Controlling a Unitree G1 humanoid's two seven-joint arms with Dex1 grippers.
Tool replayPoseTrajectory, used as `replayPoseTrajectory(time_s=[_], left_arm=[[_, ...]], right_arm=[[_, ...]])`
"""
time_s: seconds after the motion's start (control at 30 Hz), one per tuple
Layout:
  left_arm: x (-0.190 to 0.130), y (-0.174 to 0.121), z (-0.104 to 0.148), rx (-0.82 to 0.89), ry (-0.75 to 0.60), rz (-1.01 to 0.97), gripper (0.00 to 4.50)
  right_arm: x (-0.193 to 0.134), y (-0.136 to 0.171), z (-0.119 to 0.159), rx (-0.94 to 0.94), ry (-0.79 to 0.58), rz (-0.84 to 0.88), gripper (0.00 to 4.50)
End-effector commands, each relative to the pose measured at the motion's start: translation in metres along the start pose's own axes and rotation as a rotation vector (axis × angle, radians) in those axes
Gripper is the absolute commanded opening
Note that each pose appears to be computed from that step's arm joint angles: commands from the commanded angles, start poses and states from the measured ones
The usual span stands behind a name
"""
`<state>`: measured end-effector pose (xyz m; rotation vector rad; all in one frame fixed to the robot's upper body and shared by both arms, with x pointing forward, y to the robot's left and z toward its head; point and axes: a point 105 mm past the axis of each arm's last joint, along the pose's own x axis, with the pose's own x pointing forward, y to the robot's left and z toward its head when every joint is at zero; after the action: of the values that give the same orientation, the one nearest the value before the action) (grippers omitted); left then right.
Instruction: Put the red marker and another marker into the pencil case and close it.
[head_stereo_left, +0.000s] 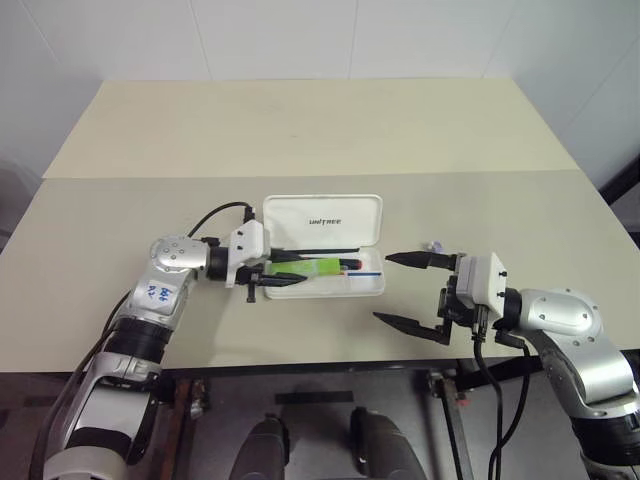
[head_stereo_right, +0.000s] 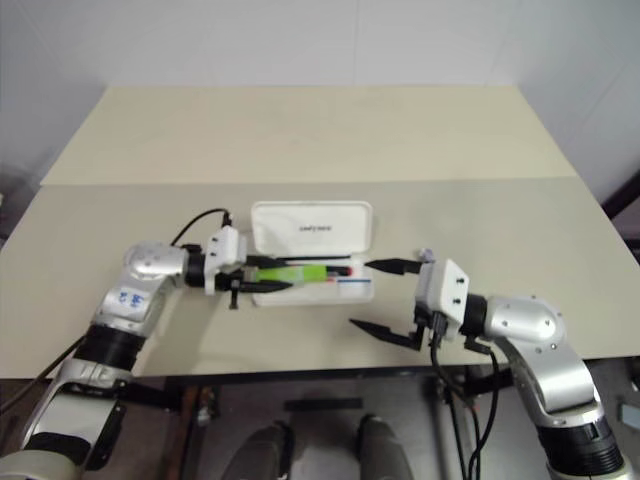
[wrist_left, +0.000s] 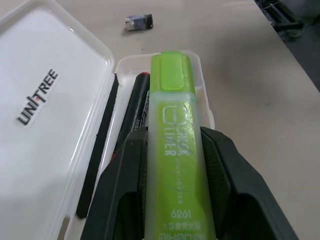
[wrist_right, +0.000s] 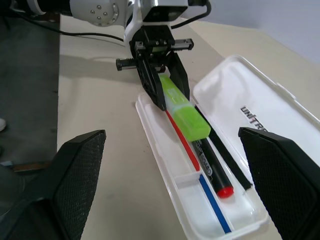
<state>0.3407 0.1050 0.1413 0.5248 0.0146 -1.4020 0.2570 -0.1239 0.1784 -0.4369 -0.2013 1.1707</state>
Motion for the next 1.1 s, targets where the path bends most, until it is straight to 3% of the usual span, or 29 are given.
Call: replayPoseTrajectory(time_s=[0.03,0.4,0.73,0.93,1.1], left_arm=[[0.004,0.004,0.004,0.034,0.007,-0.026,1.1],[0.0,0.007,-0.006,-0.026,0.033,-0.034,1.1],[0.002,0.006,-0.001,-0.066,-0.026,-0.036,4.48],[0.002,0.0,-0.002,-0.043,-0.029,-0.058,4.48],[0.002,-0.003,0.003,-0.008,-0.07,-0.066,4.48]], right_arm=[[-0.004,-0.001,0.014,-0.05,-0.018,-0.031,4.5],[-0.005,0.0,0.015,-0.05,-0.016,-0.07,4.5],[0.001,-0.004,0.015,-0.055,-0.032,-0.059,4.5],[0.003,-0.005,0.013,-0.034,-0.044,-0.077,4.5],[-0.009,-0.031,0.004,0.088,-0.082,-0.31,4.5]])
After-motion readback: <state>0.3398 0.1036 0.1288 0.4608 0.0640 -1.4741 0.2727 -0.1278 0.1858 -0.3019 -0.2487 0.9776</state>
